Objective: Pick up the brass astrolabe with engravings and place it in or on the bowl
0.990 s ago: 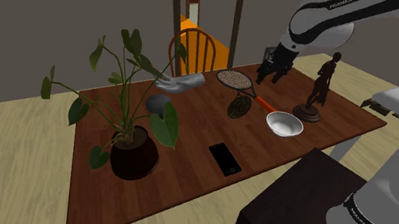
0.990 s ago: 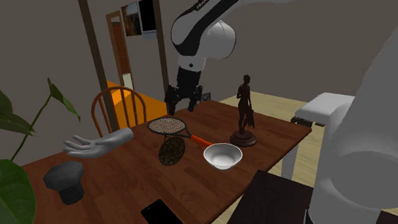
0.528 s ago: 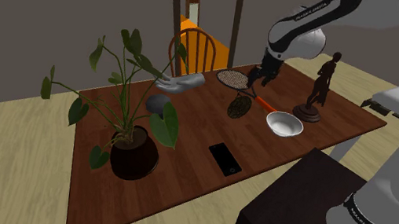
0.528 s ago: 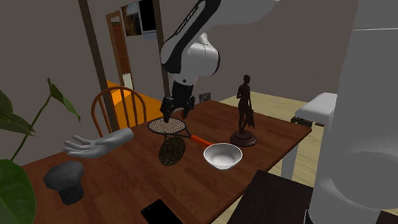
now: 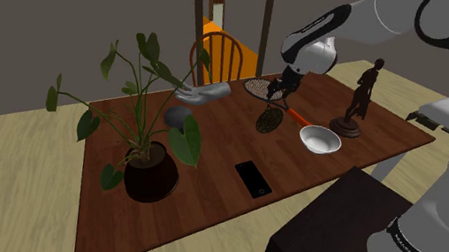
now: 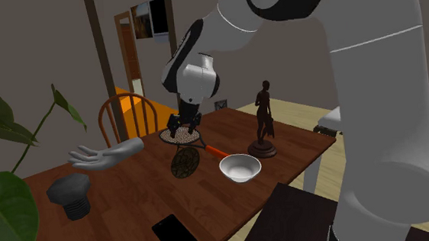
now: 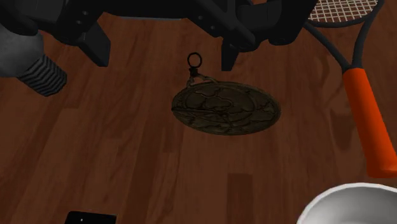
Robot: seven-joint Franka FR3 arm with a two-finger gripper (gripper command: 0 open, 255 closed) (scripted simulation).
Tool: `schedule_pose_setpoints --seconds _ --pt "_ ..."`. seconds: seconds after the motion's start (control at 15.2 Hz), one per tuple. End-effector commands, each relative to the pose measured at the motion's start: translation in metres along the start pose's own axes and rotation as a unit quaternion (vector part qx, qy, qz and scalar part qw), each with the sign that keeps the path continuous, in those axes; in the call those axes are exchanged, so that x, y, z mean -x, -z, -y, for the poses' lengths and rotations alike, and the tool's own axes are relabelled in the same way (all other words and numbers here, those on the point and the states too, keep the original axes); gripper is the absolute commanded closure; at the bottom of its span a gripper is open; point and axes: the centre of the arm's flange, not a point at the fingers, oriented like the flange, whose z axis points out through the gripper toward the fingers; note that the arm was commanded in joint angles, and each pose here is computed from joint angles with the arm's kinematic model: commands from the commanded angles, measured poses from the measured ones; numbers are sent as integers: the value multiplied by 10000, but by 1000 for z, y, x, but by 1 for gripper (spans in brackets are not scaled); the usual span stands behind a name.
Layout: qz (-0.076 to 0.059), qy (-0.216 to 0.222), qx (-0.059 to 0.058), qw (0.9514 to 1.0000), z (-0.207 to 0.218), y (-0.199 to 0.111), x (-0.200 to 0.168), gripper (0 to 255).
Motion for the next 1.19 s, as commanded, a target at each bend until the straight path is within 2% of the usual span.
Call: schedule_pose_setpoints --seconds 0.0,0.2,0.66,1.12 --pt "-60 -11 -17 10000 -11 -19 -13 0" --pt "-132 -26 -37 9999 -24 -43 -32 0" --pt "-132 -26 -37 9999 -23 -80 -33 0" --pt "-132 -26 -37 9999 -23 -83 -33 0"
